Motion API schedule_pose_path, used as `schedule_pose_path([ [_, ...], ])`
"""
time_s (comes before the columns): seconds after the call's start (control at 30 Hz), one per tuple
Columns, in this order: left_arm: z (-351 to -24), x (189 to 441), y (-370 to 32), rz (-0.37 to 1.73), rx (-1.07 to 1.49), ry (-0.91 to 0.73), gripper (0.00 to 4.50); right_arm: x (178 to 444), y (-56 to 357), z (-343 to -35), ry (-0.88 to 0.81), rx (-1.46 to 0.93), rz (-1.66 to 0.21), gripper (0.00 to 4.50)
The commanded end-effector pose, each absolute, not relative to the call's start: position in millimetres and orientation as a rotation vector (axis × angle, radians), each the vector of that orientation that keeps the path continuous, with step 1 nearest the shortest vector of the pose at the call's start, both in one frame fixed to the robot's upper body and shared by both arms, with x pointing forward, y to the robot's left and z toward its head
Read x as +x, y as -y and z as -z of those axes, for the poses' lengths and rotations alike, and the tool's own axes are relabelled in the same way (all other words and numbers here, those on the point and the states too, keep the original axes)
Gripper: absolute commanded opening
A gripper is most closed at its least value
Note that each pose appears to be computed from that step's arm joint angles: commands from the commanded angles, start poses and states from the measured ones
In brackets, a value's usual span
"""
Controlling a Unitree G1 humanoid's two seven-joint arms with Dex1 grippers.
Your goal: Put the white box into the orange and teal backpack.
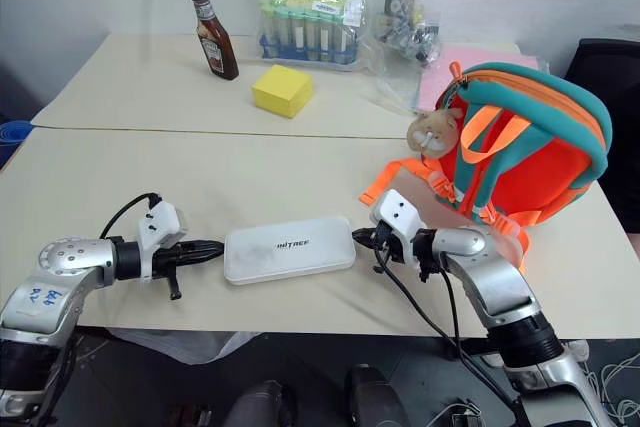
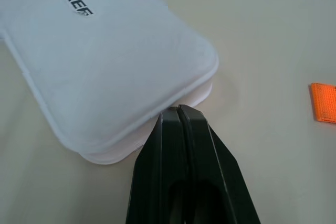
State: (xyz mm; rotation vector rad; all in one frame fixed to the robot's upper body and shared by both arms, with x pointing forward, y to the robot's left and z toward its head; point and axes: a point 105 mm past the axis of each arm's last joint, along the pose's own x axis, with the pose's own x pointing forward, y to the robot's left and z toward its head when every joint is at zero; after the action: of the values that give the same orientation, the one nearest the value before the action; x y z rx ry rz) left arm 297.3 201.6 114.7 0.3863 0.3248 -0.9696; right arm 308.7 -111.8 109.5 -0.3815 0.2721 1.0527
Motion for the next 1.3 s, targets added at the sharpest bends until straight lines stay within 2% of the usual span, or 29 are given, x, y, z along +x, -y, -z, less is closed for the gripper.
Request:
schedule_pose_path([
  [0.03,-124,298,-184,1.032,0.38,-0.268,0.08,289,101,-119,-0.23,-0.405,-1.147,0.01],
  [0.23,-119,307,-197,0.98,0.375,-0.308,0.08,296,108,-118,-0.233,-0.417,-1.078,0.01],
  [0.33,-122,308,-212,0.954,0.232,-0.382,0.6,299,113,-118,-0.234,-0.415,-1.054,0.0],
  [0.57,-129,291,-219,0.977,-0.19,-0.619,2.71,300,127,-116,-0.239,-0.506,-1.033,0.0],
  [0.67,-138,297,-224,0.916,-0.408,-0.673,3.64,299,130,-116,-0.247,-0.525,-1.041,0.0],
  [0.77,-142,289,-218,0.975,-0.47,-0.717,4.46,297,131,-116,-0.252,-0.533,-1.052,0.0],
  [0.93,-131,293,-212,0.943,-0.516,-0.827,4.48,297,128,-117,-0.236,-0.539,-1.056,0.0],
  [1.1,-102,289,-203,0.961,-0.337,-0.954,4.48,295,123,-113,-0.23,-0.546,-1.063,0.0],
  [1.3,-98,315,-172,0.987,-0.379,-0.969,4.48,294,113,-108,-0.222,-0.522,-1.067,0.0],
])
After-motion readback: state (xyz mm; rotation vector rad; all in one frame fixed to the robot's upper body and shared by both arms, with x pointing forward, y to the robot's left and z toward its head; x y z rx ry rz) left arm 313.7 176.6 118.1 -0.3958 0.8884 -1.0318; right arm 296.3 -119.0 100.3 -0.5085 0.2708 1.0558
